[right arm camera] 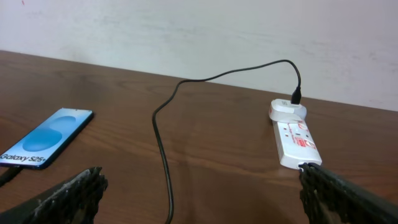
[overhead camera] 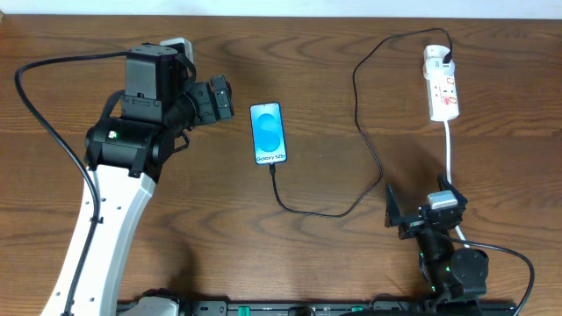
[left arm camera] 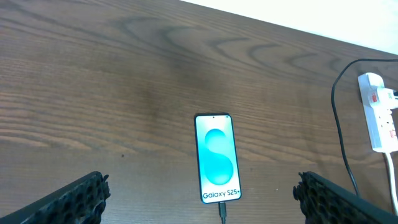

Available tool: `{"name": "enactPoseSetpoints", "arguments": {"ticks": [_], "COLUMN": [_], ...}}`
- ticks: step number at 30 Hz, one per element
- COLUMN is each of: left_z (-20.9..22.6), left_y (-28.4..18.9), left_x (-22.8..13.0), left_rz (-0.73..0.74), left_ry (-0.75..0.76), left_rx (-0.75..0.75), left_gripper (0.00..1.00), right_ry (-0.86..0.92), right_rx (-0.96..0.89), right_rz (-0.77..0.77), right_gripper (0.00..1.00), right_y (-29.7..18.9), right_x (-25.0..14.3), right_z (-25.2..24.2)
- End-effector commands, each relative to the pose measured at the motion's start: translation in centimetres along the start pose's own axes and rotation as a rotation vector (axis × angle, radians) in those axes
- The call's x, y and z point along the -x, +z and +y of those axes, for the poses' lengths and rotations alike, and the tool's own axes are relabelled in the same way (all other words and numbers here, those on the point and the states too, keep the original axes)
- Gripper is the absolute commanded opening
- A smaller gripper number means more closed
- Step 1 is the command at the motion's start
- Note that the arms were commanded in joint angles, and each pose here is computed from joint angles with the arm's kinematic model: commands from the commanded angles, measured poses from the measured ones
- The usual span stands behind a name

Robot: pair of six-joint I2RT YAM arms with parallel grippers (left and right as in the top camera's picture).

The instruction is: Plug charger to phone and switch on socket

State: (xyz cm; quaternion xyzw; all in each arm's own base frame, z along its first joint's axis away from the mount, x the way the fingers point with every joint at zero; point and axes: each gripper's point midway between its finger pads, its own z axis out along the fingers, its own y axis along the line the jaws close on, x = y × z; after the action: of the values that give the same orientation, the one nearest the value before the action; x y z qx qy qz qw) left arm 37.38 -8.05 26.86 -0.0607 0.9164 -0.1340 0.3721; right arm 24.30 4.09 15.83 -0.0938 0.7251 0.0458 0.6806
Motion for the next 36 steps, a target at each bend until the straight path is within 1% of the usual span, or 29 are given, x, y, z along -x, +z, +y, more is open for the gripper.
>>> {"name": "enactPoseSetpoints", "arguments": {"ticks": [1, 10, 15, 17, 22, 25, 29, 33, 36], "left_z": [0.1, 0.1, 3.1, 3.3, 5.2, 5.8, 5.6, 5.3, 5.8], "left_y": [-0.2, -0.2, -0.5, -1.3, -4.4, -5.2, -5.6, -5.9, -5.9], "left_x": [0.2, 0.2, 0.9, 0.6, 0.3, -0.3, -1.7, -3.9, -6.2], "left_rz": [-0.009, -0.009, -0.056, -0.065, -0.157, -0.232, -0.351, -0.471, -0.530], "left_ry": [0.010, 0.010, 0.015, 0.015, 0.012, 0.023, 0.105, 0.200, 0.225], "left_rx": [0.006, 0.006, 0.174, 0.182, 0.266, 0.240, 0.111, 0.034, 0.010], "left_gripper": [0.98, 0.98, 0.98, 0.99, 0.98, 0.98, 0.98, 0.98, 0.98], "right_ry": [0.008, 0.008, 0.008, 0.008, 0.008, 0.008, 0.008, 0.008, 0.008], "right_rx": [-0.006, -0.006, -0.006, -0.006, -0.006, -0.006, -0.006, -0.006, -0.006], "right_rz": [0.002, 0.002, 0.002, 0.002, 0.002, 0.002, 0.002, 0.002, 0.002], "right_gripper": [0.99, 0.99, 0.99, 0.99, 0.99, 0.99, 0.99, 0.99, 0.99], "right_y": [0.0, 0.0, 0.0, 0.0, 0.0, 0.0, 0.0, 0.0, 0.0], "right_x": [-0.1, -0.1, -0.1, -0.1, -0.1, -0.1, -0.1, -0.1, -0.1], "right_z": [0.0, 0.0, 0.0, 0.0, 0.0, 0.0, 0.0, 0.0, 0.0]}}
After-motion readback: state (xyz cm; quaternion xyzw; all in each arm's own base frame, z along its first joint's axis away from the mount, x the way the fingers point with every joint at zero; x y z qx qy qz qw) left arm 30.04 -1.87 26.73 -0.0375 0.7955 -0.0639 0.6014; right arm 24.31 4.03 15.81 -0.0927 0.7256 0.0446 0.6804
